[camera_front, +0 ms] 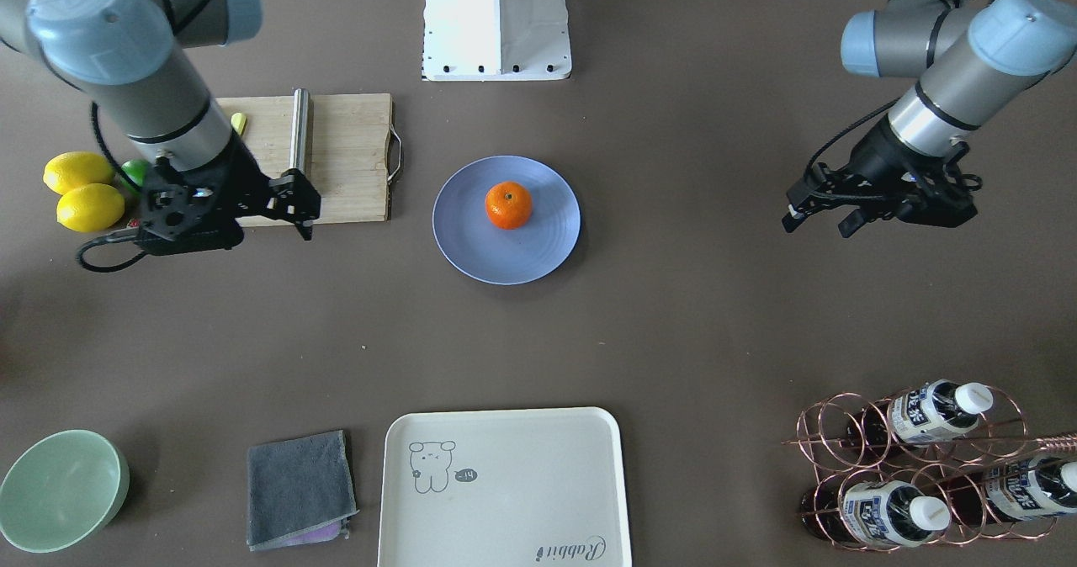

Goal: Pick orange to plate

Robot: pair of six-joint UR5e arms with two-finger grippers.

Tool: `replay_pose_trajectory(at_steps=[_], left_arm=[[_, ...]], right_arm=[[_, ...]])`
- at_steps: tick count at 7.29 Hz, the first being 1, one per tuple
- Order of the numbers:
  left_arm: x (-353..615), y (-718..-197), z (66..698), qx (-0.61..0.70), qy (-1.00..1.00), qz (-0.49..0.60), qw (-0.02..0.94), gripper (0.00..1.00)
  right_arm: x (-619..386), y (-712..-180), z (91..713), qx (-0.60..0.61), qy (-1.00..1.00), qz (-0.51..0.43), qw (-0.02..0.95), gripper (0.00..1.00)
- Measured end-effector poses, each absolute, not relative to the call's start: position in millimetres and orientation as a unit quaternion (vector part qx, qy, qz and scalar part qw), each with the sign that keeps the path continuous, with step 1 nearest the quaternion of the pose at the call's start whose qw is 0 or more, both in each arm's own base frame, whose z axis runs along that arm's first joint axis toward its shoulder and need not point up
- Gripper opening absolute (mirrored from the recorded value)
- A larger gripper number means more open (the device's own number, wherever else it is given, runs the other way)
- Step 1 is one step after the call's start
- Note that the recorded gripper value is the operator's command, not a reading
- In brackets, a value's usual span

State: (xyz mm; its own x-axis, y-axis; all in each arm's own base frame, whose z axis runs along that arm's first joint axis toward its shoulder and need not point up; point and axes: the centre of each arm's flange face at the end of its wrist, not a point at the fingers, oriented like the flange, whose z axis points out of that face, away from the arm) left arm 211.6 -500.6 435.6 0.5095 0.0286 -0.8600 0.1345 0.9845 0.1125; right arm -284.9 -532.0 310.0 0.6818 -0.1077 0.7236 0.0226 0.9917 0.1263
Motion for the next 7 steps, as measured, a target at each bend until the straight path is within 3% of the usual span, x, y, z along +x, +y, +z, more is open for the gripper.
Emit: replay_pose_trajectory(at_steps=[3, 7], left_arm=[[58, -491, 540, 0.112, 0.460, 0.034, 0.880, 0.96], [-63, -498, 577, 0.053, 0.414, 0.040, 0.908, 0.97]], right_arm=[[-109, -555, 454, 0.059, -0.383, -0.103, 0.916, 1.00], [-19, -511, 560, 0.041, -0.377, -0.119, 0.918, 1.00]])
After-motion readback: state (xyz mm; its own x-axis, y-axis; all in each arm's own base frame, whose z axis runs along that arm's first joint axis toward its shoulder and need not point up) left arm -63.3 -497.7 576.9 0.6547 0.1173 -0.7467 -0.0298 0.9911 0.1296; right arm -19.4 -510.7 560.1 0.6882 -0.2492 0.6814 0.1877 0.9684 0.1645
